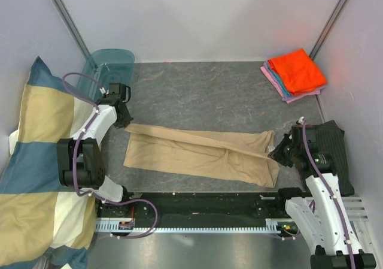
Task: Fold and stack the t-shirts
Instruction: Fold the other side of the tshirt into a rectangle
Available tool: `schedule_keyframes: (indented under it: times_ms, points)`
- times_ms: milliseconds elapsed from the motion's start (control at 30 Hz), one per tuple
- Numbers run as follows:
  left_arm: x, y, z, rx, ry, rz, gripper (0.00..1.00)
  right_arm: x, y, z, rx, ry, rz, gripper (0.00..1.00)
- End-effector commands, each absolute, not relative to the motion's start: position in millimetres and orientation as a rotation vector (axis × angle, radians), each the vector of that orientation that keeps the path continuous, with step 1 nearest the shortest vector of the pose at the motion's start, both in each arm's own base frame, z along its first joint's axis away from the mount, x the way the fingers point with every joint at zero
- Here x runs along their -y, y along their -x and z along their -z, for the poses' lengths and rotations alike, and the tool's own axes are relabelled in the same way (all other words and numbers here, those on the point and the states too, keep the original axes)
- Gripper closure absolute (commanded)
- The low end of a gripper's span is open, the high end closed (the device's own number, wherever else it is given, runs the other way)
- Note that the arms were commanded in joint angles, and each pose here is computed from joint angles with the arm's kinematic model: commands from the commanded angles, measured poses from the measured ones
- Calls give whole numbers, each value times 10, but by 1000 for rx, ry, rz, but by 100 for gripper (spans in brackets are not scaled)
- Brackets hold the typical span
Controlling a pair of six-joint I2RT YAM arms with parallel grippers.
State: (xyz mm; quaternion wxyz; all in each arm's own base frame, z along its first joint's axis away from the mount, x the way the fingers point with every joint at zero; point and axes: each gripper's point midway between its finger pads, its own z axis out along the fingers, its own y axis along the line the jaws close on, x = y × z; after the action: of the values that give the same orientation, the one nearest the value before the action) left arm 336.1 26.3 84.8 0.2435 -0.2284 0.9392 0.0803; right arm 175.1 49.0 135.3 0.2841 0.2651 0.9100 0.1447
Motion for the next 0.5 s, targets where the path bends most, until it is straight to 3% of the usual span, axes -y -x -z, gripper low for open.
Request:
schedule_keyframes:
  times_ms: [0, 300, 400, 433, 467]
  points:
    - [-236, -3253, -960, -2529, 664, -162, 98, -515, -1640, -1272, -2476, -705, -394, 97]
    - [-165, -3024, -916, -2538, 731, -114, 98, -527, -1589, -1210, -2516, -688, -391, 93]
    - [-167, -2898, -911, -2539, 786, -121, 98, -524, -1579, -1209, -2523, -683, -387, 79]
    - [-166, -2846, -899, -2540, 800, -122, 98, -516, -1578, -1218, -2522, -684, -381, 64]
    - [-169, -2813, -907, -2527, 828, -122, 98, -511, -1577, -1229, -2518, -686, -379, 59]
